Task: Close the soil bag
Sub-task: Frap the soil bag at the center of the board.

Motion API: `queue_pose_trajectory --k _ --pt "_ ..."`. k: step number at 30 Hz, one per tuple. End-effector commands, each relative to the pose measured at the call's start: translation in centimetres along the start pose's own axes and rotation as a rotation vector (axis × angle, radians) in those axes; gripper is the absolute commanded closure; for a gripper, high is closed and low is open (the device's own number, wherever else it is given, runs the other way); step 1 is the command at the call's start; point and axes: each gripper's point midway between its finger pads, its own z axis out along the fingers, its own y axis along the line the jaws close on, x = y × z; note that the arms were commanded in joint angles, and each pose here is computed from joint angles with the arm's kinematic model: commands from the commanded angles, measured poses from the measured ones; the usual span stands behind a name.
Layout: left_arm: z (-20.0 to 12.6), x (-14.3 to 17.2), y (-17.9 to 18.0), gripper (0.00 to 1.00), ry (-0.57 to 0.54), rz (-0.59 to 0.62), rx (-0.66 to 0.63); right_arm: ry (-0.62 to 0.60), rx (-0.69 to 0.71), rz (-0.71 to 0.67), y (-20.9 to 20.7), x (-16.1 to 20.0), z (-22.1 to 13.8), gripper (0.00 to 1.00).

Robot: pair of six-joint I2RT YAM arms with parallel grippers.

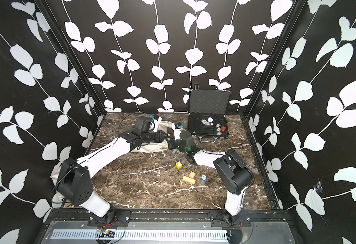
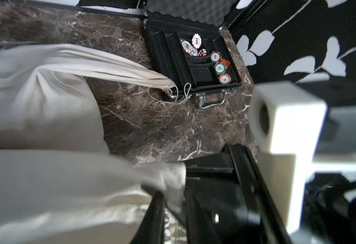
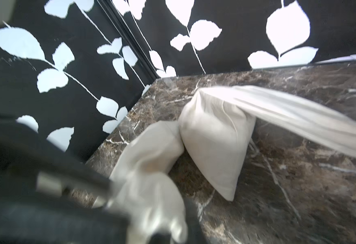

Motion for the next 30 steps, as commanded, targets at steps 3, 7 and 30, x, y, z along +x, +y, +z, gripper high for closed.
queue_pose_trajectory --k 3,7,30 --pt "-7.0 -3.4 -2.5 0.45 -0.228 0.131 0.008 -0.075 0.063 -0.036 0.8 -4.7 -0.6 1.0" --pt "-9.6 -1.7 -3.0 0.37 -0.274 0.185 0.01 -0.107 0.094 -0.051 0.9 -6.7 -0.5 1.0" --pt "-0.4 3.3 -3.2 0.4 -0.396 0.259 -0.014 -0.165 0.105 -0.034 1.8 -8.8 -1.1 1.0"
